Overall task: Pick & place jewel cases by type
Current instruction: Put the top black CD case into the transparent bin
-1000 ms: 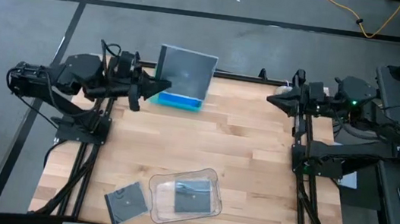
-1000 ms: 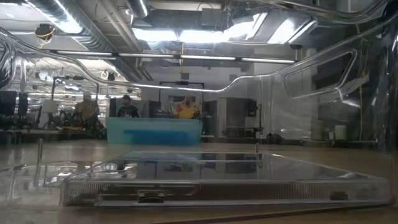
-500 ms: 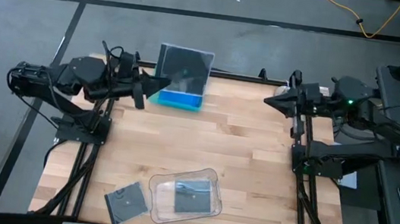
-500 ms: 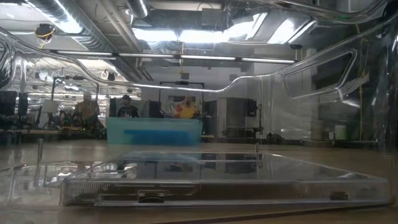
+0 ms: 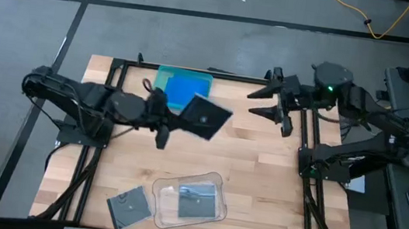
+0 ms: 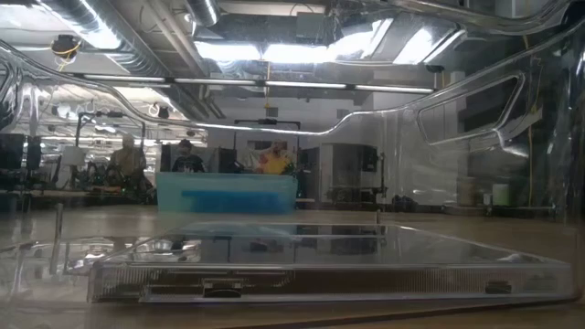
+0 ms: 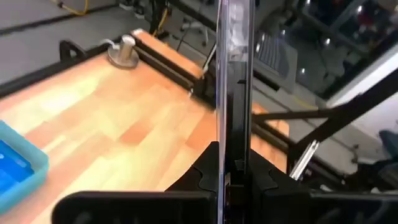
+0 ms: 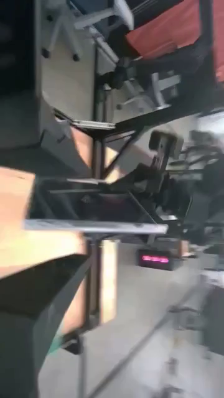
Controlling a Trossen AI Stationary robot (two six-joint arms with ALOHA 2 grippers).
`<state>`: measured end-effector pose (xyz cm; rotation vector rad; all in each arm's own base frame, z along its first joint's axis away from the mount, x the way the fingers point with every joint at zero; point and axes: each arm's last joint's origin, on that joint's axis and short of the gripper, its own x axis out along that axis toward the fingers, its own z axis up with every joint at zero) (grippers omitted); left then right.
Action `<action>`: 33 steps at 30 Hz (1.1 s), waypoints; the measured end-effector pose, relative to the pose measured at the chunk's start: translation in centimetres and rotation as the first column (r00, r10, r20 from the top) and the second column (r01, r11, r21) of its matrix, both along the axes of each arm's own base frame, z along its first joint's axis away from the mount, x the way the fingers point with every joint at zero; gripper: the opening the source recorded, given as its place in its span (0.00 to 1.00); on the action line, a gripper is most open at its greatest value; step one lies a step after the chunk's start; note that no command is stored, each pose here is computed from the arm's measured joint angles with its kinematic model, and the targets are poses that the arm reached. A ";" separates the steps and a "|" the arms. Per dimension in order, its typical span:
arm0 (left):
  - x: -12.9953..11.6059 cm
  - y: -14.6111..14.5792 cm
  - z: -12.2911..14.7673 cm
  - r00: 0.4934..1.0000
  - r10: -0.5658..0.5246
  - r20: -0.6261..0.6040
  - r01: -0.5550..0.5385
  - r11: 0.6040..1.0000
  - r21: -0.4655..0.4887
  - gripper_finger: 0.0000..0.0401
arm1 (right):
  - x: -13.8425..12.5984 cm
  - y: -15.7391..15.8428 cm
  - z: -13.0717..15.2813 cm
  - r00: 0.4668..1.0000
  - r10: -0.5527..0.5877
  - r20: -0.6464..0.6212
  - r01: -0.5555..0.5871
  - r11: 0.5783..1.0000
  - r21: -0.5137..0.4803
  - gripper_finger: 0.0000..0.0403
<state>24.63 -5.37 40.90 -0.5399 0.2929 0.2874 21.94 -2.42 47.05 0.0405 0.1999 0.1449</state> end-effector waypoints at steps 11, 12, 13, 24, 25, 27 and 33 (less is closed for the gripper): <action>2.4 -1.1 -2.1 0.995 -0.043 -0.087 0.045 0.999 0.023 0.03 | 6.5 -0.8 -1.6 0.937 0.072 -0.342 -0.063 0.997 0.035 0.69; 2.4 -1.1 -2.1 0.995 -0.042 -0.087 0.044 0.999 0.024 0.03 | 7.0 -0.9 -2.0 0.932 0.080 -0.354 -0.069 0.997 0.042 0.69; 2.4 -1.1 -2.1 0.995 -0.042 -0.086 0.044 0.999 0.024 0.03 | 7.4 -0.9 -2.3 0.926 0.098 -0.364 -0.083 0.995 0.055 0.69; 2.6 -1.1 -1.6 0.996 -0.072 -0.047 0.075 0.995 0.071 0.03 | 10.6 -1.0 -5.0 0.879 0.235 -0.415 -0.185 0.970 0.159 0.68; 2.6 -1.1 -1.6 0.996 -0.074 -0.047 0.077 0.994 0.073 0.03 | 10.6 -1.0 -5.0 0.878 0.239 -0.414 -0.188 0.969 0.162 0.67; 2.6 -1.2 -1.6 0.996 -0.079 -0.050 0.083 0.994 0.070 0.04 | 10.6 -1.0 -4.8 0.883 0.243 -0.402 -0.194 0.968 0.160 0.64; 2.6 -1.2 -1.7 0.992 -0.108 -0.059 0.112 0.992 0.059 0.08 | 10.5 -0.8 -4.5 0.883 0.282 -0.375 -0.229 0.957 0.179 0.43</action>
